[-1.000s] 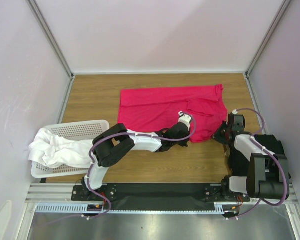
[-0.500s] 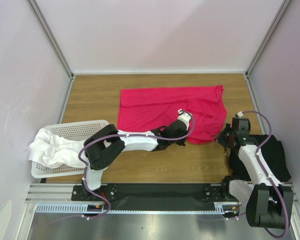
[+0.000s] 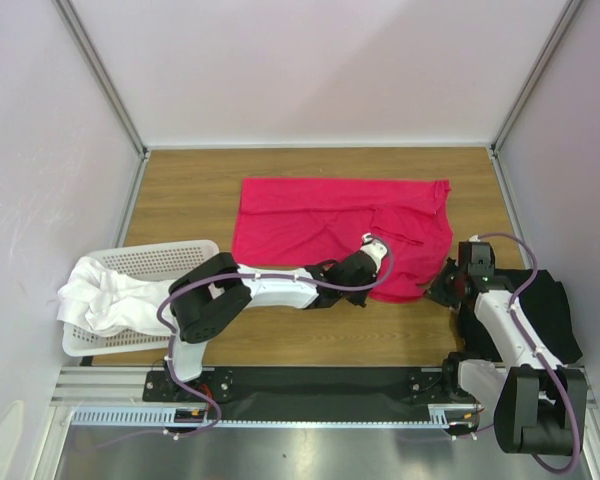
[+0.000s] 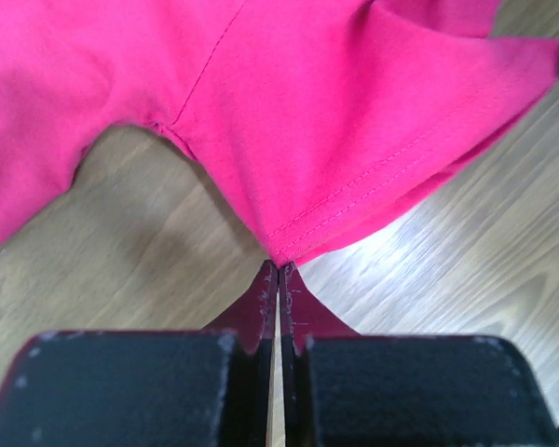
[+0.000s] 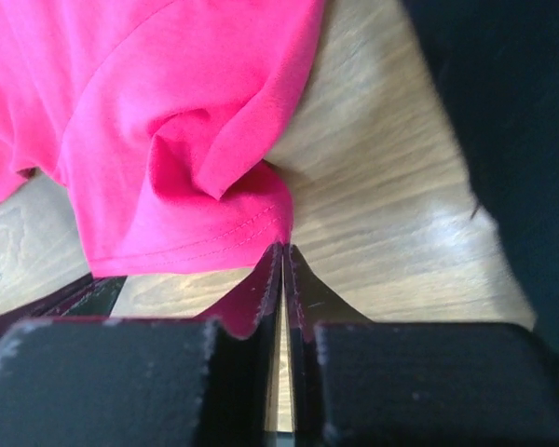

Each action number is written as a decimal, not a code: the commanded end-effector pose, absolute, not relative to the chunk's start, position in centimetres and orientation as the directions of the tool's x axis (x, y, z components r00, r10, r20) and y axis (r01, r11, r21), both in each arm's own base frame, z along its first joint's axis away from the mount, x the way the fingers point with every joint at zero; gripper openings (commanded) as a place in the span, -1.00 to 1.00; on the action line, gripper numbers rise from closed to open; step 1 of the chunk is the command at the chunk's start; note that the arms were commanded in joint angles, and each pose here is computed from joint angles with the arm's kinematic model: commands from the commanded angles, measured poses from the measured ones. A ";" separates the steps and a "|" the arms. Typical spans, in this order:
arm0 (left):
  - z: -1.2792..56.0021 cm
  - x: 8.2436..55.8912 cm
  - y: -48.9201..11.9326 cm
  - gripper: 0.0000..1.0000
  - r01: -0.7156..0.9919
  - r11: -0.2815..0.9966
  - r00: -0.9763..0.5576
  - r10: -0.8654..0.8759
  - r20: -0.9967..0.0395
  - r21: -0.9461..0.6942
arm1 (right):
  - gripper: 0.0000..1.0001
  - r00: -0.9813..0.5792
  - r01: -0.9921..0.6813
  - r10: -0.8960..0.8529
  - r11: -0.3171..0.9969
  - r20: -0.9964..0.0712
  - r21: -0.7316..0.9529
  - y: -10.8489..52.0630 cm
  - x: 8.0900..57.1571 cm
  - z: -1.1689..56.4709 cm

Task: Fold and stack the t-shirts
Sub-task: Fold the tshirt

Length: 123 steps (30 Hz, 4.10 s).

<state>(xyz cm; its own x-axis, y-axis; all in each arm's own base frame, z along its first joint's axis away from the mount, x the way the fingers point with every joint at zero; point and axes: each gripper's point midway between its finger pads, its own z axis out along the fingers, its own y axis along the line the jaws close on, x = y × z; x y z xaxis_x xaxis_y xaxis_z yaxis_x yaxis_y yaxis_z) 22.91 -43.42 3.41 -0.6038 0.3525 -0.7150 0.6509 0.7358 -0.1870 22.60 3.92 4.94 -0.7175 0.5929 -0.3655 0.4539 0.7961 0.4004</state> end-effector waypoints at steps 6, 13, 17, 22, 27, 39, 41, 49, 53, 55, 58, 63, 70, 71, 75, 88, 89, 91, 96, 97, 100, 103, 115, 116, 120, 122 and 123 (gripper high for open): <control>7.6 21.3 -41.7 -0.42 0.729 0.665 -0.538 0.409 -0.737 -0.163 | 0.09 -0.705 0.461 0.606 0.786 -0.368 0.412 4.3 22.6 7.5; 11.7 22.2 -40.3 0.10 0.733 0.649 -0.531 0.359 -0.767 -0.204 | 0.24 -0.655 0.445 0.592 0.804 -0.469 0.394 2.9 26.1 8.9; 11.3 24.3 -39.4 0.15 0.686 0.672 -0.590 0.293 -0.752 -0.277 | 0.08 -0.649 0.441 0.617 0.782 -0.446 0.441 3.6 27.4 7.8; 11.0 23.4 -41.2 0.15 0.668 0.623 -0.665 0.255 -0.702 -0.406 | -0.22 -0.658 0.439 0.620 0.777 -0.428 0.451 4.0 27.3 6.4; 9.3 23.1 -43.2 0.16 0.603 0.619 -0.732 0.177 -0.658 -0.504 | -0.32 -0.660 0.442 0.609 0.788 -0.439 0.429 3.6 27.4 5.5; 6.0 22.7 -45.1 0.05 0.563 0.650 -0.763 0.172 -0.623 -0.511 | -0.41 -0.687 0.463 0.586 0.809 -0.429 0.363 2.8 26.7 2.6; 5.6 22.7 -45.1 -0.12 0.563 0.652 -0.764 0.178 -0.620 -0.508 | -0.46 -0.689 0.463 0.586 0.809 -0.427 0.363 2.9 26.7 2.4; 4.8 22.9 -43.7 -0.99 0.584 0.687 -0.737 0.225 -0.638 -0.432 | -1.00 -0.664 0.490 0.593 0.805 -0.455 0.334 2.0 27.0 2.0; 4.5 22.7 -41.6 -1.00 0.604 0.712 -0.709 0.275 -0.649 -0.358 | -1.00 -0.637 0.530 0.612 0.789 -0.467 0.311 1.2 26.8 2.0; 5.2 22.8 -40.9 -0.99 0.619 0.713 -0.686 0.287 -0.668 -0.329 | -1.00 -0.632 0.539 0.617 0.785 -0.469 0.307 1.0 26.8 2.0; 5.3 22.9 -39.4 -0.99 0.626 0.730 -0.665 0.317 -0.677 -0.274 | -1.00 -0.625 0.547 0.621 0.780 -0.473 0.303 0.9 26.7 2.1; 4.8 22.9 -38.0 -0.99 0.632 0.743 -0.647 0.346 -0.679 -0.223 | -1.00 -0.620 0.550 0.622 0.779 -0.478 0.300 0.7 26.4 2.3; 8.6 22.5 -41.6 0.06 0.710 0.661 -0.548 0.299 -0.782 -0.245 | -1.00 -0.625 0.533 0.613 0.788 -0.483 0.309 0.9 26.4 2.5; 8.5 22.7 -42.3 0.09 0.712 0.658 -0.546 0.298 -0.783 -0.245 | -1.00 -0.628 0.530 0.611 0.790 -0.483 0.309 0.9 26.4 2.6; 7.3 23.4 -43.6 0.10 0.677 0.684 -0.583 0.272 -0.766 -0.271 | -1.00 -0.630 0.526 0.610 0.791 -0.481 0.313 1.0 26.5 2.6; 5.2 24.7 -45.3 -0.21 0.602 0.736 -0.639 0.212 -0.739 -0.310 | -1.00 -0.636 0.507 0.603 0.797 -0.483 0.328 1.3 26.7 3.1; 5.0 24.6 -45.3 -0.31 0.603 0.735 -0.640 0.215 -0.737 -0.309 | -1.00 -0.634 0.506 0.603 0.797 -0.485 0.330 1.3 26.8 3.2; 4.8 24.4 -45.4 -0.75 0.602 0.733 -0.648 0.217 -0.730 -0.316 | -1.00 -0.634 0.507 0.604 0.796 -0.483 0.330 1.4 26.7 3.2; 4.7 23.9 -44.3 -0.99 0.606 0.738 -0.654 0.249 -0.715 -0.297 | -1.00 -0.641 0.515 0.601 0.798 -0.476 0.313 1.2 26.4 2.8; 4.7 23.7 -43.8 -0.99 0.608 0.741 -0.652 0.262 -0.711 -0.285 | -1.00 -0.641 0.516 0.601 0.798 -0.477 0.312 1.2 26.4 2.8; 5.4 23.1 -42.9 -0.99 0.632 0.728 -0.636 0.291 -0.715 -0.266 | -1.00 -0.638 0.523 0.605 0.795 -0.477 0.308 1.0 26.3 2.7; 5.6 22.5 -42.1 -0.99 0.647 0.718 -0.632 0.314 -0.709 -0.258 | -1.00 -0.638 0.526 0.604 0.795 -0.477 0.303 1.0 26.2 2.7; 5.4 19.7 -40.8 -0.98 0.689 0.659 -0.647 0.372 -0.666 -0.301 | -0.88 -0.649 0.536 0.606 0.793 -0.460 0.290 0.8 25.8 3.2; 5.6 19.6 -40.9 -0.89 0.694 0.654 -0.642 0.374 -0.669 -0.301 | -0.70 -0.648 0.533 0.607 0.793 -0.460 0.294 0.9 25.7 3.5; 6.6 19.4 -40.8 -0.12 0.711 0.637 -0.629 0.385 -0.676 -0.298 | -0.07 -0.684 0.500 0.600 0.800 -0.415 0.333 2.2 24.1 5.6; 8.5 20.1 -40.8 0.05 0.717 0.638 -0.604 0.371 -0.705 -0.279 | 0.19 -0.665 0.466 0.593 0.805 -0.454 0.368 2.5 24.4 8.3; 9.1 20.4 -40.4 0.17 0.715 0.646 -0.601 0.374 -0.707 -0.266 | 0.24 -0.660 0.455 0.589 0.807 -0.466 0.375 2.5 24.3 9.2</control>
